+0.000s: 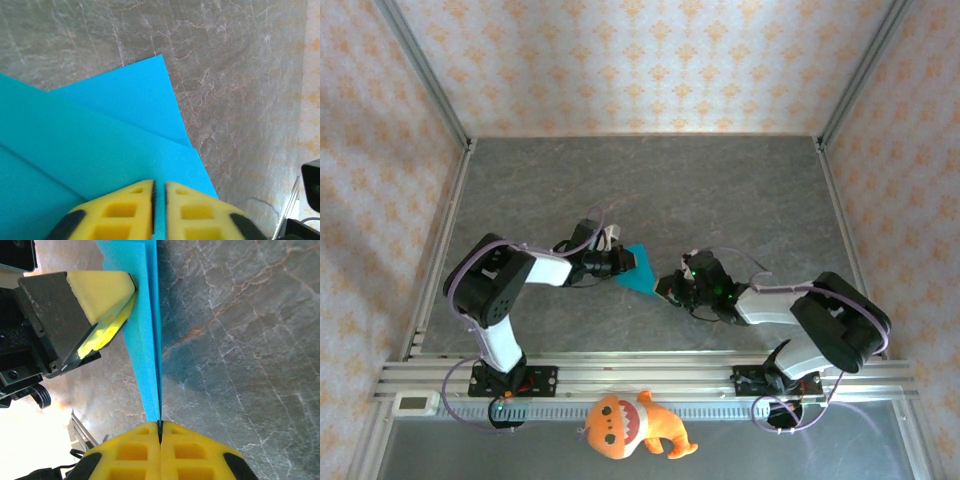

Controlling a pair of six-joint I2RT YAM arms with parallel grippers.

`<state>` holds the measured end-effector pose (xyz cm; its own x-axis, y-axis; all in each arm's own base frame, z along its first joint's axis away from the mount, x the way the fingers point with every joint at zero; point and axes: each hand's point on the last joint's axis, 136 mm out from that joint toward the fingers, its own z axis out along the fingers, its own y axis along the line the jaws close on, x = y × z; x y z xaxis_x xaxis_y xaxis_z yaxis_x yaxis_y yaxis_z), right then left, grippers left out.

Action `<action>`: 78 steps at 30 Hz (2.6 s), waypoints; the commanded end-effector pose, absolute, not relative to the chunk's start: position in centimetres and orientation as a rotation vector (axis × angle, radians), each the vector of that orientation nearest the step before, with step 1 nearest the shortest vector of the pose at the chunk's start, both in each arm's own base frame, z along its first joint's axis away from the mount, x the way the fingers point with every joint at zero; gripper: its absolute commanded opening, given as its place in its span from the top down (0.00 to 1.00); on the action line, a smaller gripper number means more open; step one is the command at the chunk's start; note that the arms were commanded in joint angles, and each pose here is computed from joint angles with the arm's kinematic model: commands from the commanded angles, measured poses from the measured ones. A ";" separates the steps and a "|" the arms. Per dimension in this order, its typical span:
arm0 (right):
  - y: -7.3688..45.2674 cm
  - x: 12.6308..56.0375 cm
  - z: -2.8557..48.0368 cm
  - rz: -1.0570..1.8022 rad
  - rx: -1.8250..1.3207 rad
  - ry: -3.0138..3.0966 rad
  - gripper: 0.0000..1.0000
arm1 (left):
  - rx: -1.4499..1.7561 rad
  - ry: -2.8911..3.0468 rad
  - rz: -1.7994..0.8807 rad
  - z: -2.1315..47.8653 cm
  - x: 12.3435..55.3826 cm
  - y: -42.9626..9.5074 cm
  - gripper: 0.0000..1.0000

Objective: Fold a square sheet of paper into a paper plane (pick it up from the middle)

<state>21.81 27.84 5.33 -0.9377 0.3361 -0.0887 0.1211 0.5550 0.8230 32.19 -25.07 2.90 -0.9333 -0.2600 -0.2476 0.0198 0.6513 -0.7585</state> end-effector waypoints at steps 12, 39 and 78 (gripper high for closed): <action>21.2 26.5 10.0 0.538 0.042 2.295 0.98 | -0.274 2.217 -0.941 13.6 34.1 -20.3 0.64; 26.7 23.5 5.8 -0.256 -0.776 2.299 0.91 | -0.652 2.000 -0.811 14.7 32.2 -10.1 0.58; 26.5 26.0 0.3 0.947 0.376 2.754 0.84 | -0.597 2.129 -0.987 12.4 32.1 -13.4 0.56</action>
